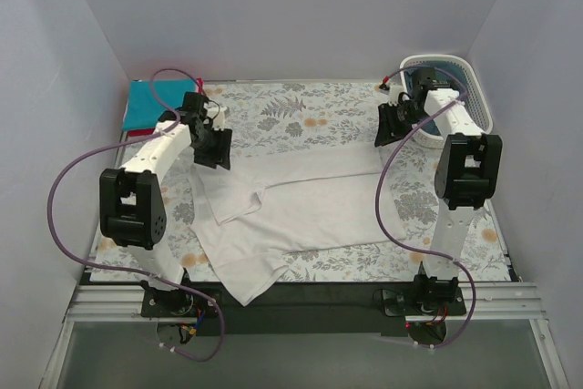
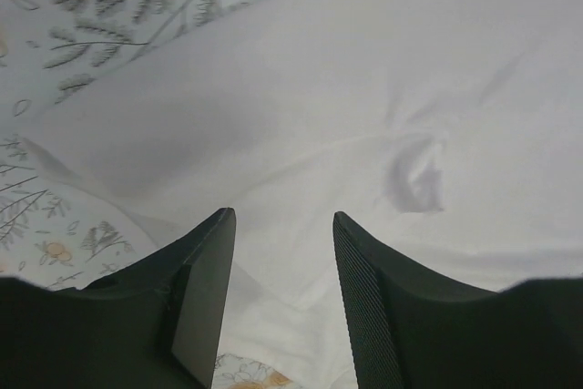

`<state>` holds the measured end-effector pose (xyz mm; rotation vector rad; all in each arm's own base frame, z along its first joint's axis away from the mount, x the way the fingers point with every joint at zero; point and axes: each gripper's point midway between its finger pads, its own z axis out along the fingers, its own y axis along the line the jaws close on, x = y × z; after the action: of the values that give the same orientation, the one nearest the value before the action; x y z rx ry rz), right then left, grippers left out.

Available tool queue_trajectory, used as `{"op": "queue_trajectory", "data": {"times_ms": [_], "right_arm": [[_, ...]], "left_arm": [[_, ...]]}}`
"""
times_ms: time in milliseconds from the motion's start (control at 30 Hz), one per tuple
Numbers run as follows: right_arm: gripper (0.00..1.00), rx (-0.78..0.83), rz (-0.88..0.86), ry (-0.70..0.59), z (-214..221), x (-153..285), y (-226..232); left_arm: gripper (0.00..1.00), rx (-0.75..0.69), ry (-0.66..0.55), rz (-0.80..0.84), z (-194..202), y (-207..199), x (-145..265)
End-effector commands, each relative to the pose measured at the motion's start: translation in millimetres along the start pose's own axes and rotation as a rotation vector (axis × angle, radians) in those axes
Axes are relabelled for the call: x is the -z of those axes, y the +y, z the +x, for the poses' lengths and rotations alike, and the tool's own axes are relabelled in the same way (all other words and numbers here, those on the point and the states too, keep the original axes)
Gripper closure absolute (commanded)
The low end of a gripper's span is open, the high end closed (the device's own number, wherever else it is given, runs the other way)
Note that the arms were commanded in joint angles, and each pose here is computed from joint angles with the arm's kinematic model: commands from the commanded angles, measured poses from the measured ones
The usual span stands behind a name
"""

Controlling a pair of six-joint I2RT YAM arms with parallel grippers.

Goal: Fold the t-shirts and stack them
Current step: Fold the tshirt

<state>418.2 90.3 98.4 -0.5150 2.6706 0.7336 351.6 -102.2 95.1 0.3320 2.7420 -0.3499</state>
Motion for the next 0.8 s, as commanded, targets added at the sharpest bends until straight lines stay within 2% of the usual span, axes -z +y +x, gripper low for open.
{"op": "queue_trajectory", "data": {"times_ms": [0,133,333,567,767], "right_arm": [[0.64,0.094,-0.062,-0.034,-22,-3,35],[0.75,0.104,-0.059,-0.011,-26,-32,35],[0.83,0.078,-0.003,0.037,-15,-70,5],[0.86,0.044,0.061,0.044,-16,-95,-24],[0.84,0.052,0.113,-0.019,-44,-99,-51]], "left_arm": [[0.55,0.037,-0.021,0.026,2,14,2],[0.59,0.073,-0.012,0.0,5,32,-16],[0.64,0.118,0.026,-0.033,11,54,-47],[0.68,0.129,0.046,-0.023,0,68,-85],[0.69,0.129,0.009,-0.017,-47,84,-105]]}}
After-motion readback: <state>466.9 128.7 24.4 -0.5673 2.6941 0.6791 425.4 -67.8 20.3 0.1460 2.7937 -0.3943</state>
